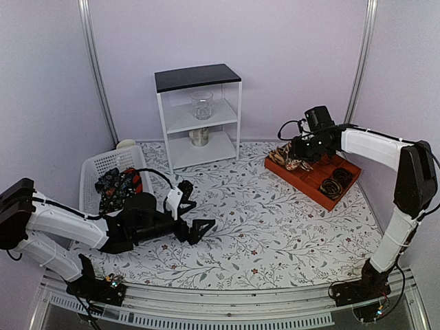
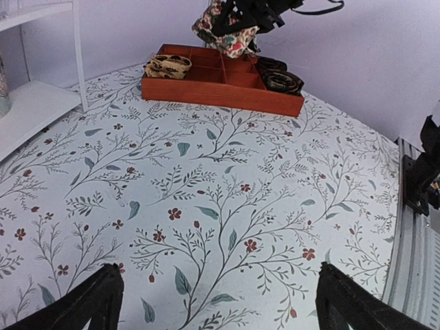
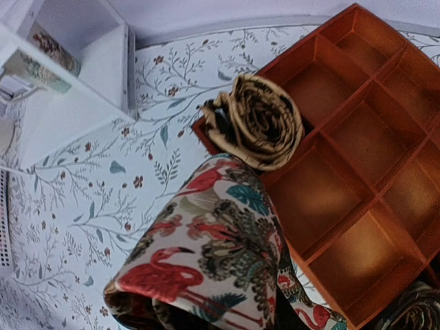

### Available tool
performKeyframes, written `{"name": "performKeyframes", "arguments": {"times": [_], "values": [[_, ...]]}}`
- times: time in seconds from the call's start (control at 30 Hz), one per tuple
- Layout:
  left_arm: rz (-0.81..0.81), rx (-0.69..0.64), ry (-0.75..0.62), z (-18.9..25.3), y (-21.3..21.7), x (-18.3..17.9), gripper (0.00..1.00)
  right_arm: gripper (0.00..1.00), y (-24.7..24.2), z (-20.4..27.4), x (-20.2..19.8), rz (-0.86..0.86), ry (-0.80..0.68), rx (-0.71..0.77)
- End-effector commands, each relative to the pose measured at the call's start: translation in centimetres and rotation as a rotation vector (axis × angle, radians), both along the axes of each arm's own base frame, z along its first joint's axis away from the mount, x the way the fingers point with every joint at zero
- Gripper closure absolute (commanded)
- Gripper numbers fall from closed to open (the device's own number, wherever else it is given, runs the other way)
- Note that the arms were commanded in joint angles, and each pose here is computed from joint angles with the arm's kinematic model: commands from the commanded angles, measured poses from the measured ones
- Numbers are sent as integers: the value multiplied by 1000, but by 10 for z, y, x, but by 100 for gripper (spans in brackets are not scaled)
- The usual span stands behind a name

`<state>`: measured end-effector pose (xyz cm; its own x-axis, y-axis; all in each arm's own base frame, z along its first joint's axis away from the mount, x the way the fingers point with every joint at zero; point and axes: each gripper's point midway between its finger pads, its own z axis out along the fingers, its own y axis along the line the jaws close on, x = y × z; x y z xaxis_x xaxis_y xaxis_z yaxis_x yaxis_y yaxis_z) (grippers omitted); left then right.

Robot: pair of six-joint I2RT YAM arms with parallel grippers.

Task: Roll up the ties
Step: Place the tie in the storage box.

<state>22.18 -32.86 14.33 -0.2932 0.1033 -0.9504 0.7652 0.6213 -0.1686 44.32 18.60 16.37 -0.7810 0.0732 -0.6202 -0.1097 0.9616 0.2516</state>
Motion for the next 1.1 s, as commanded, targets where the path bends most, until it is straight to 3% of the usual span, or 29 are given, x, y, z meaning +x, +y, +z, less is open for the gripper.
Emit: {"name": "performKeyframes", "arguments": {"times": [0.0,0.5,1.07], "values": [[36,67,31,-13,13,1,1,75,-5,2,35,-31,-27,126],[45,117,71,-26,5,8,1,75,-8,-18,78,-151,-12,463],[66,155,85,-36,6,12,1,75,-38,-87,72,-257,92,408]]}}
